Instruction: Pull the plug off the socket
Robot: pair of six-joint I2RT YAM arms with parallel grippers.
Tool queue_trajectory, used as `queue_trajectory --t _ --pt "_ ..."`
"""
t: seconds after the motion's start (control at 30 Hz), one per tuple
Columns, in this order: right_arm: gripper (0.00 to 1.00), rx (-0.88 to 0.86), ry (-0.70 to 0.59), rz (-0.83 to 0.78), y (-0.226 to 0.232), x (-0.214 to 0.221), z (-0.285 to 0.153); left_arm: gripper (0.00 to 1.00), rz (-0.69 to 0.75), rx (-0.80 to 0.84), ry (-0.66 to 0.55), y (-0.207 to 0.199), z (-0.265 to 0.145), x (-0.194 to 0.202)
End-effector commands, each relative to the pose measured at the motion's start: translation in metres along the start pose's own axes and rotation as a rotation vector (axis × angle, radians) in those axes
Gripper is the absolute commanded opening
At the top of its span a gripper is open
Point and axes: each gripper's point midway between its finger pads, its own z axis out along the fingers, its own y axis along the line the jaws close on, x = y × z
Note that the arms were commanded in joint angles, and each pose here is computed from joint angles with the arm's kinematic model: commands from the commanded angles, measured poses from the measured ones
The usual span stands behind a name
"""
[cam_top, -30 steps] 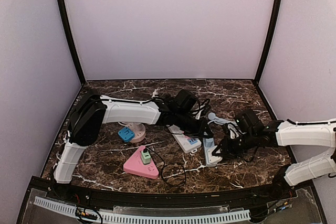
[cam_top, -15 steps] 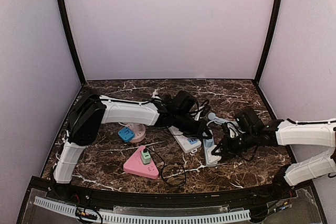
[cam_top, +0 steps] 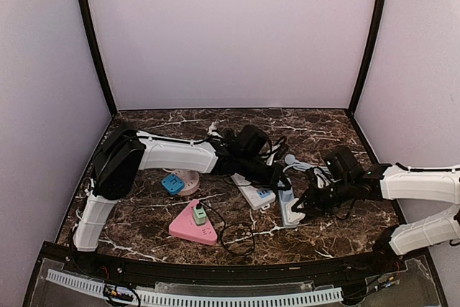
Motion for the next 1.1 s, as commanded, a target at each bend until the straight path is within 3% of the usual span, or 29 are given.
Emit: queue_trajectory --t 0.0,1.07 --pt "0.0 -0.113 -0.059 -0.05 0.03 -0.014 -0.013 0.02 -0.091 -0.17 0.14 0.058 0.01 0.053" --pt "0.0 -0.159 -0.054 -0.043 0.041 -0.023 -0.014 0.01 -0.109 -0.223 0.184 0.08 0.018 0.08"
